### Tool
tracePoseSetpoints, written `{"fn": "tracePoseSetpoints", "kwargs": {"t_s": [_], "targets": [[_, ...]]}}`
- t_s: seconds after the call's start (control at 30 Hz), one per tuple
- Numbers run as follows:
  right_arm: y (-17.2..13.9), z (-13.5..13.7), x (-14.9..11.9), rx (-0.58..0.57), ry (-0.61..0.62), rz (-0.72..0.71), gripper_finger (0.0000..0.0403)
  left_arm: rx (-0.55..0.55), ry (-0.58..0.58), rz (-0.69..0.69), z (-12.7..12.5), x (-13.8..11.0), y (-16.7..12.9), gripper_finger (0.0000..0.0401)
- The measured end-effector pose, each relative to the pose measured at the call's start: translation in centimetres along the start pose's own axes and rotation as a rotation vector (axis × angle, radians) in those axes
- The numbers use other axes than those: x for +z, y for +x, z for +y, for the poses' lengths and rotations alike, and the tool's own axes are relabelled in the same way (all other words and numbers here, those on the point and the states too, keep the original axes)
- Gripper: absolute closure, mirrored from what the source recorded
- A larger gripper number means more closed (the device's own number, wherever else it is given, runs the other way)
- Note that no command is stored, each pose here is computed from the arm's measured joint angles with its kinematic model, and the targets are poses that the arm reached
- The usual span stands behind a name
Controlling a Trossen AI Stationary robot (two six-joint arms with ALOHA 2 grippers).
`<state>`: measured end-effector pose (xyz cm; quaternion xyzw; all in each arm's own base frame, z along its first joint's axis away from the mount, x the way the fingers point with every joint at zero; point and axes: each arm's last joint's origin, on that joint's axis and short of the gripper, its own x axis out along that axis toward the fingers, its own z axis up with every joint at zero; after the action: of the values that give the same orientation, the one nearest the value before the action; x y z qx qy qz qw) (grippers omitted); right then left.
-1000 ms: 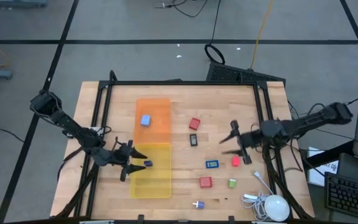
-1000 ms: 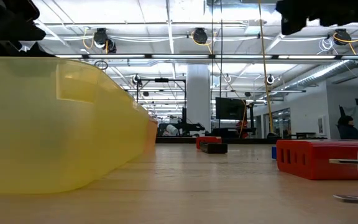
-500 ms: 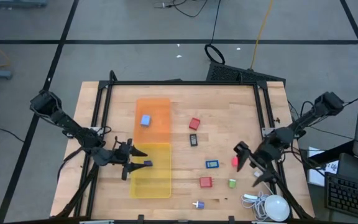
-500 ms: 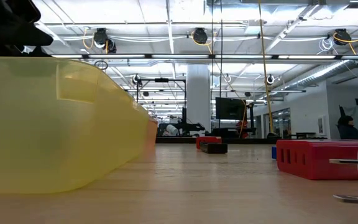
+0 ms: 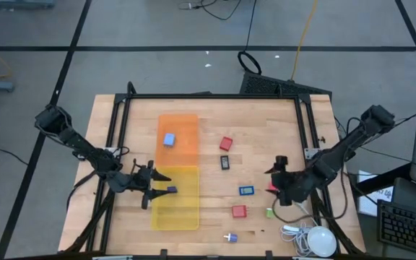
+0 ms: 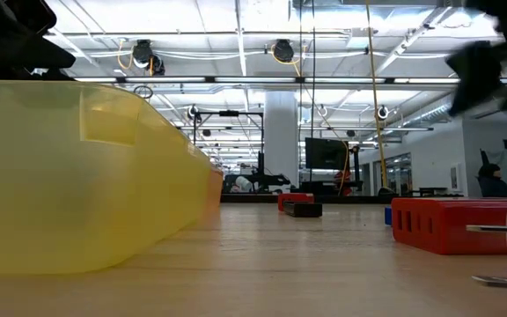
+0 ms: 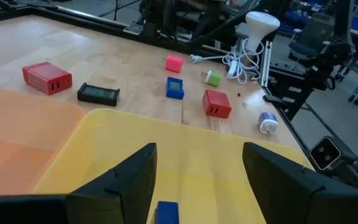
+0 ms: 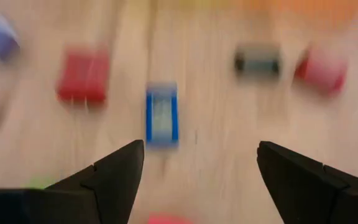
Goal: Sort adapters and digital timers
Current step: Put the pink adapter into the orange bin
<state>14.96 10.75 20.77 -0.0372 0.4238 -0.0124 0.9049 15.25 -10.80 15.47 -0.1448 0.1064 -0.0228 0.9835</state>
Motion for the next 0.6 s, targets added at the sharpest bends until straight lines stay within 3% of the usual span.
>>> {"fn": "tracePoseSetpoints", "kwargs": {"t_s": [0.33, 0.6], "targets": [[3.0, 0.3, -3.5, -0.004, 0.086, 0.27, 0.0111, 0.02, 0.0, -0.01, 0.1, 0.0, 0.0, 0.016], [4.0, 0.6, -4.1, 0.001, 0.088, 0.315, 0.0124, 0.023, 0.026, -0.011, 0.1, 0.0, 0.0, 0.016]]}}
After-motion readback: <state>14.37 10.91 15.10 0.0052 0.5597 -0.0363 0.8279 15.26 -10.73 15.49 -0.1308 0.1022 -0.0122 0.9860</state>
